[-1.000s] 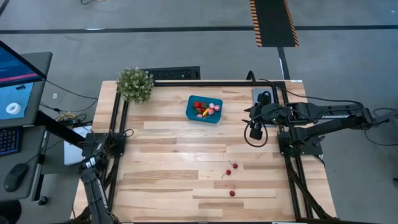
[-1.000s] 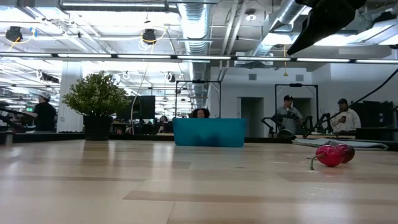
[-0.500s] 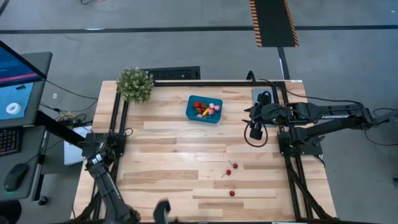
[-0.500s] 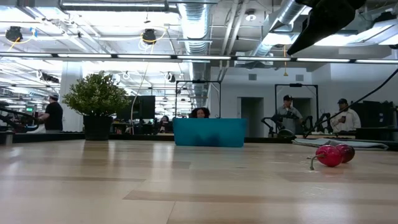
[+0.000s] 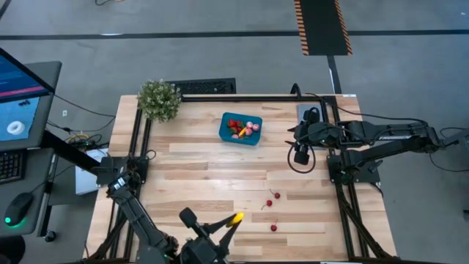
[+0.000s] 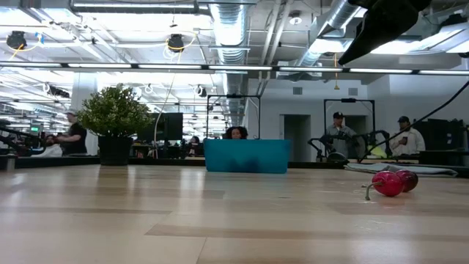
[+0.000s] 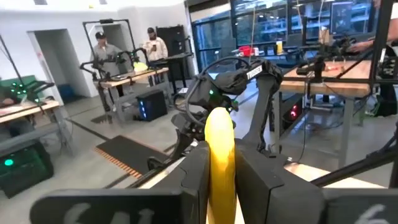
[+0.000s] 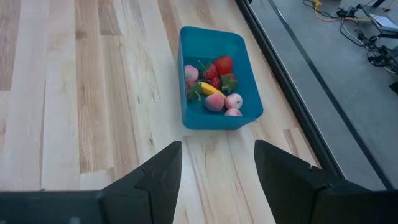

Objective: Pick and placing Produce into tupperware
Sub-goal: Put the corn into the blue bin

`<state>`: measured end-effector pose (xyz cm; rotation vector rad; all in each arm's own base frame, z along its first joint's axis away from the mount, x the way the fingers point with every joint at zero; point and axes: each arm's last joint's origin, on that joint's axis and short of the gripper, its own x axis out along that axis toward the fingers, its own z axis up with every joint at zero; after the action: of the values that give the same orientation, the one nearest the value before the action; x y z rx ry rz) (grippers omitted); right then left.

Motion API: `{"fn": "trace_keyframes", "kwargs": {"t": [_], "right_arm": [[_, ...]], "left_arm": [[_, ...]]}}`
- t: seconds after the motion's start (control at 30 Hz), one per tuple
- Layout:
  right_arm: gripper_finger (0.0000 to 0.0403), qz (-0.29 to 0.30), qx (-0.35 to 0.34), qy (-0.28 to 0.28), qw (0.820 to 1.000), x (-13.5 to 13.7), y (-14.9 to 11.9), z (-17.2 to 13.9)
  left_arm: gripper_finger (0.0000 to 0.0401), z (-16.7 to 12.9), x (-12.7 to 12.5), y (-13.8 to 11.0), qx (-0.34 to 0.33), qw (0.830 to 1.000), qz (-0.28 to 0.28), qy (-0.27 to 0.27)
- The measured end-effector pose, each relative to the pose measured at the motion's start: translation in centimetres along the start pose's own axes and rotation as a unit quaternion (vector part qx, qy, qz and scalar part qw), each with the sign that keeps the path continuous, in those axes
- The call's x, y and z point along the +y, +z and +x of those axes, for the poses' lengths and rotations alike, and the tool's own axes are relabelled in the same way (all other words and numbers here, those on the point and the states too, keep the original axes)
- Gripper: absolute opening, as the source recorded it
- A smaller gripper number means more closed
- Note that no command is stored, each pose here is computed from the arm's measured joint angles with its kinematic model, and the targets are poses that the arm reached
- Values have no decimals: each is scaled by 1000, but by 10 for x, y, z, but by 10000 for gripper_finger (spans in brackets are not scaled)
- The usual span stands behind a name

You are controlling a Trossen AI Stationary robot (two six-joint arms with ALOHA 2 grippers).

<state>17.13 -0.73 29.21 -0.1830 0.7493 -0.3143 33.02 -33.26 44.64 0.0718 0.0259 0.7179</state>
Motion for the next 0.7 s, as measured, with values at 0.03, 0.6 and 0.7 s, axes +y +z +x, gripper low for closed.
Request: {"fn": "trace_keyframes", "kwargs": {"t": [0.03, 0.6, 0.7], "right_arm": [[225, 0, 0, 0, 1000, 0, 0, 0], [225, 8, 0, 0, 1000, 0, 0, 0], [225, 8, 0, 0, 1000, 0, 0, 0]], "left_arm": [[48, 0, 0, 0, -1, 1000, -3, -2], [48, 123, 14, -30, 6, 991, -33, 131], [48, 159, 24, -41, 12, 992, -11, 129]]}}
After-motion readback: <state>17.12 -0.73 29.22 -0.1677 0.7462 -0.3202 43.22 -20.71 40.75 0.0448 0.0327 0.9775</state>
